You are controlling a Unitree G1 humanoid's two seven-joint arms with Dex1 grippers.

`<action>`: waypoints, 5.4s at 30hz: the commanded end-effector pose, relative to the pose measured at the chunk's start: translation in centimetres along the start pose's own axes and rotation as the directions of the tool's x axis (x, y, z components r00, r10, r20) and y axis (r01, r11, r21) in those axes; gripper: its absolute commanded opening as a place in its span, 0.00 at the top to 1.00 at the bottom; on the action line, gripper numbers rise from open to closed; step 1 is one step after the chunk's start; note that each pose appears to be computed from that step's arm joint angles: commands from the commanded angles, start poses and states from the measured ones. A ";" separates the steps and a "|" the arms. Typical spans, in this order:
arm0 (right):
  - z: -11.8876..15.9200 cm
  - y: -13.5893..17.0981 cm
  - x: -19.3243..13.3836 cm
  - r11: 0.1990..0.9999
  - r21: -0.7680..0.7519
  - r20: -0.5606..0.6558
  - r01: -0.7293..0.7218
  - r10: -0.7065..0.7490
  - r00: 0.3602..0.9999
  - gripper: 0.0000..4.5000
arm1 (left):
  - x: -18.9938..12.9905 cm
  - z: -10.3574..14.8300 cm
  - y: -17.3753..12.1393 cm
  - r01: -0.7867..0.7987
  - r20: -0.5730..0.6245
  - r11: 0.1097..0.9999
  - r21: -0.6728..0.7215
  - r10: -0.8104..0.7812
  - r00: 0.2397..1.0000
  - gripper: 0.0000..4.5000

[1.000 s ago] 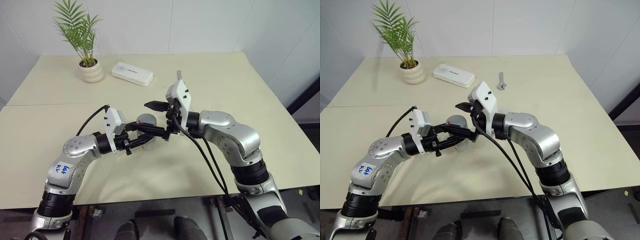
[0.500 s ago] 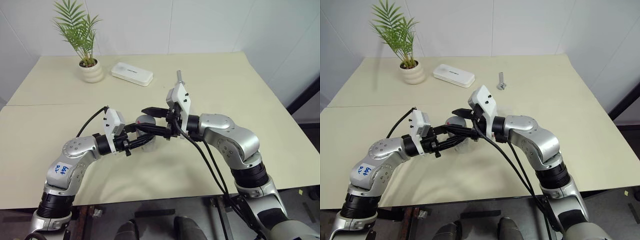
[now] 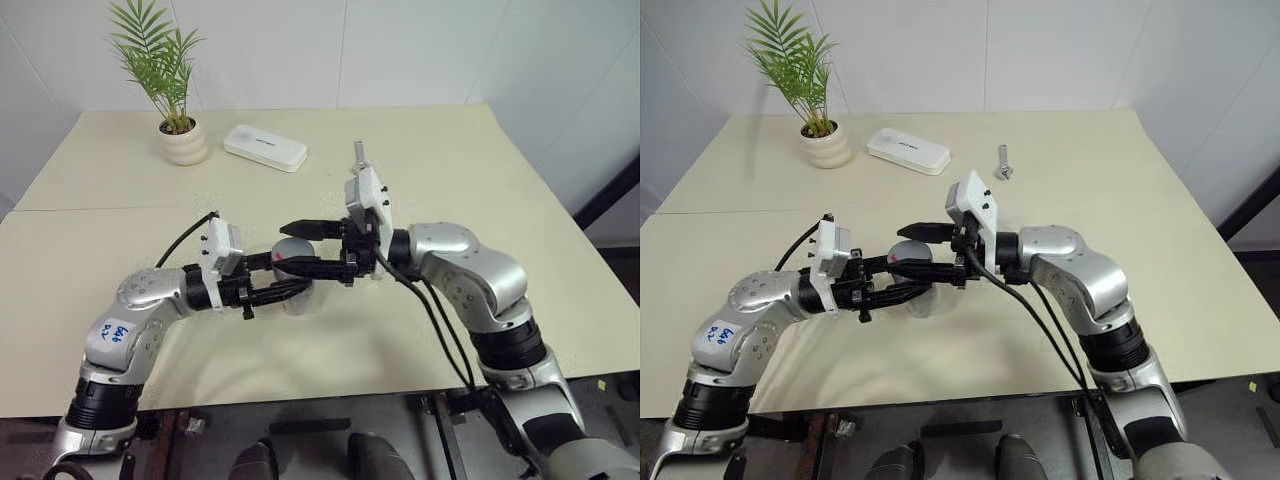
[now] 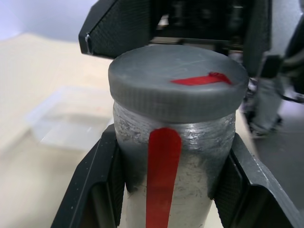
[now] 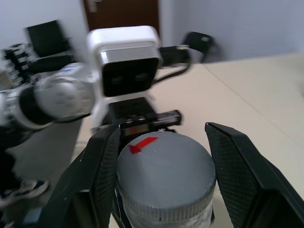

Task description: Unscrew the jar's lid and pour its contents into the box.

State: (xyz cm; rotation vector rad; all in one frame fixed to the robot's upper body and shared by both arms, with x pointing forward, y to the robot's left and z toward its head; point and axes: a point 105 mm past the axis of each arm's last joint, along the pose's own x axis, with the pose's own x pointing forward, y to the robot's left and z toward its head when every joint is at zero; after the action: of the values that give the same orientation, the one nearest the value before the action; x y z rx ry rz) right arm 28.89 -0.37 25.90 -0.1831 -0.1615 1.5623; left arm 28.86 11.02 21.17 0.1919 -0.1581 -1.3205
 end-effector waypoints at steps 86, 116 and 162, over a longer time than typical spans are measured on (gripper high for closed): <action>2.2 -0.6 1.3 0.999 -0.009 0.032 -0.052 0.052 0.998 0.01 | -1.6 0.9 0.6 -0.013 0.021 0.997 0.074 0.012 1.000 0.56; 0.4 -6.2 -4.1 0.991 0.026 -0.003 0.128 -0.128 0.992 0.01 | -1.7 1.6 0.6 -0.025 0.043 0.995 0.099 0.021 0.999 0.56; 0.8 -4.9 -0.6 0.996 -0.041 0.004 0.074 -0.074 0.997 0.01 | -0.9 1.5 0.9 -0.004 0.041 0.997 0.076 0.001 0.999 0.56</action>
State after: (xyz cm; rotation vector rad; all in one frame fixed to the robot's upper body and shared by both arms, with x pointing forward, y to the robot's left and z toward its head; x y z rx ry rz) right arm 32.00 1.45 25.91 -0.2222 -0.1448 1.5907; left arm 30.00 12.41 21.92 0.1982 -0.1860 -1.2745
